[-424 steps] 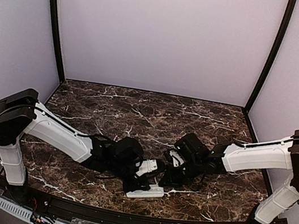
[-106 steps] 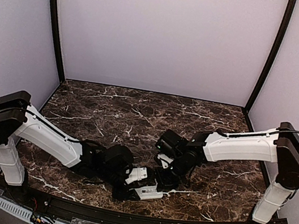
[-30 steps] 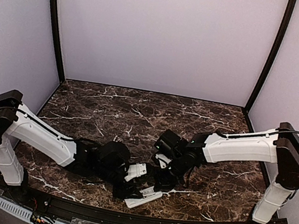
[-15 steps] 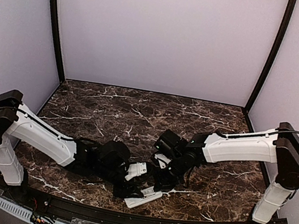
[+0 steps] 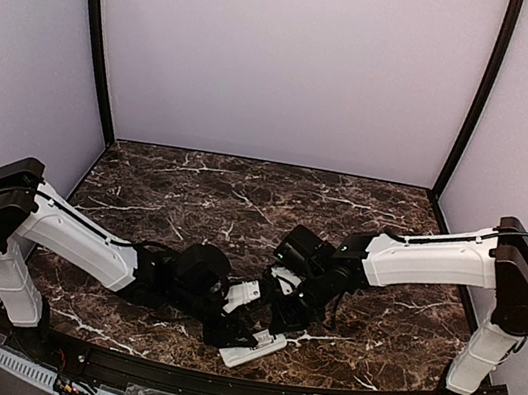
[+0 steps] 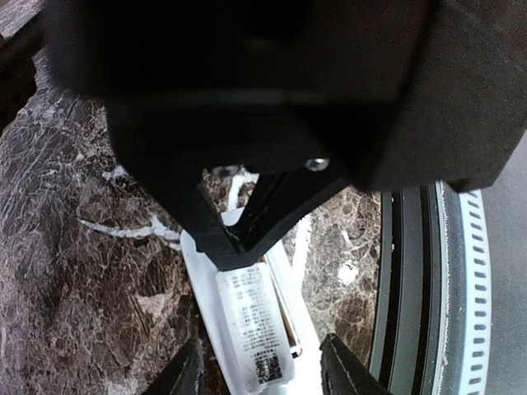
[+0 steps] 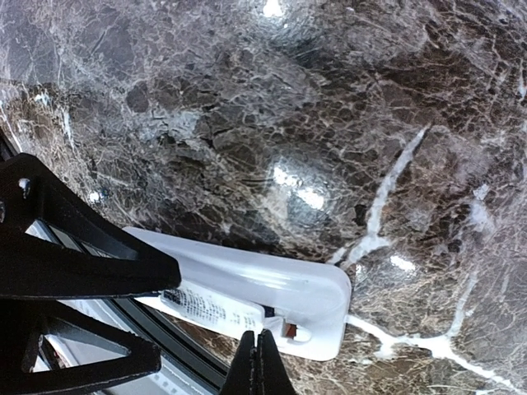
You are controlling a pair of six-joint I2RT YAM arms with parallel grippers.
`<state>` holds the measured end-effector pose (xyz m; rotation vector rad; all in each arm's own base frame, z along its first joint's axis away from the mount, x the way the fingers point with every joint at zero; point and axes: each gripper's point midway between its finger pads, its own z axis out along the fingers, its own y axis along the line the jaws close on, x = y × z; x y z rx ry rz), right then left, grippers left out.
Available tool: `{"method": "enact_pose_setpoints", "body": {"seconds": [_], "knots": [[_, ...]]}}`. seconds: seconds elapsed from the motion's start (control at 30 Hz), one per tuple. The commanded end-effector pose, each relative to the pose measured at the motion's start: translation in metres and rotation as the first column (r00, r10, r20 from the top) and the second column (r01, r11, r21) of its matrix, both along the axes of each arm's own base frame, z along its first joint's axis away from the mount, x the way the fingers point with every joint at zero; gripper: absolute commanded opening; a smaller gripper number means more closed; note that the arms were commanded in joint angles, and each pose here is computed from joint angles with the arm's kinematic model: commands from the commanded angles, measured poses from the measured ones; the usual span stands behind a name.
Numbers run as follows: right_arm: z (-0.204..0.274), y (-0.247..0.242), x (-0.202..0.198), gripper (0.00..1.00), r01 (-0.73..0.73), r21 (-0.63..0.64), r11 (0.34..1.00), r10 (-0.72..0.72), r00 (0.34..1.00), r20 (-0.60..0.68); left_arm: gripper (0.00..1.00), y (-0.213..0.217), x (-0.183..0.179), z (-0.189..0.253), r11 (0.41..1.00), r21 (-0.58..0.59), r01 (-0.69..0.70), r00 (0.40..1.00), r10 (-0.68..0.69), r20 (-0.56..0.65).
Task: Load the batteries into the remote control
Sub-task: Pick up the battery cover from the remote control without the battery cover.
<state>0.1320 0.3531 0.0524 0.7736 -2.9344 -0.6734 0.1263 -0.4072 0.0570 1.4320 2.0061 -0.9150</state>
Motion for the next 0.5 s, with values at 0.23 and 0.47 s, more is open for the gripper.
{"method": "enact_pose_setpoints", "body": {"seconds": [0.23, 0.47], "knots": [[0.008, 0.001, -0.003, 0.0, -0.015, 0.037, 0.999, 0.014, 1.0, 0.017, 0.47, 0.005, -0.009, -0.018, 0.999, 0.047, 0.011, 0.997, -0.008, -0.079], [0.0, 0.007, -0.006, 0.17, -0.009, 0.035, 0.999, 0.009, 1.0, 0.001, 0.43, 0.01, -0.01, -0.025, 0.998, 0.068, 0.003, 0.995, 0.004, -0.1]]}}
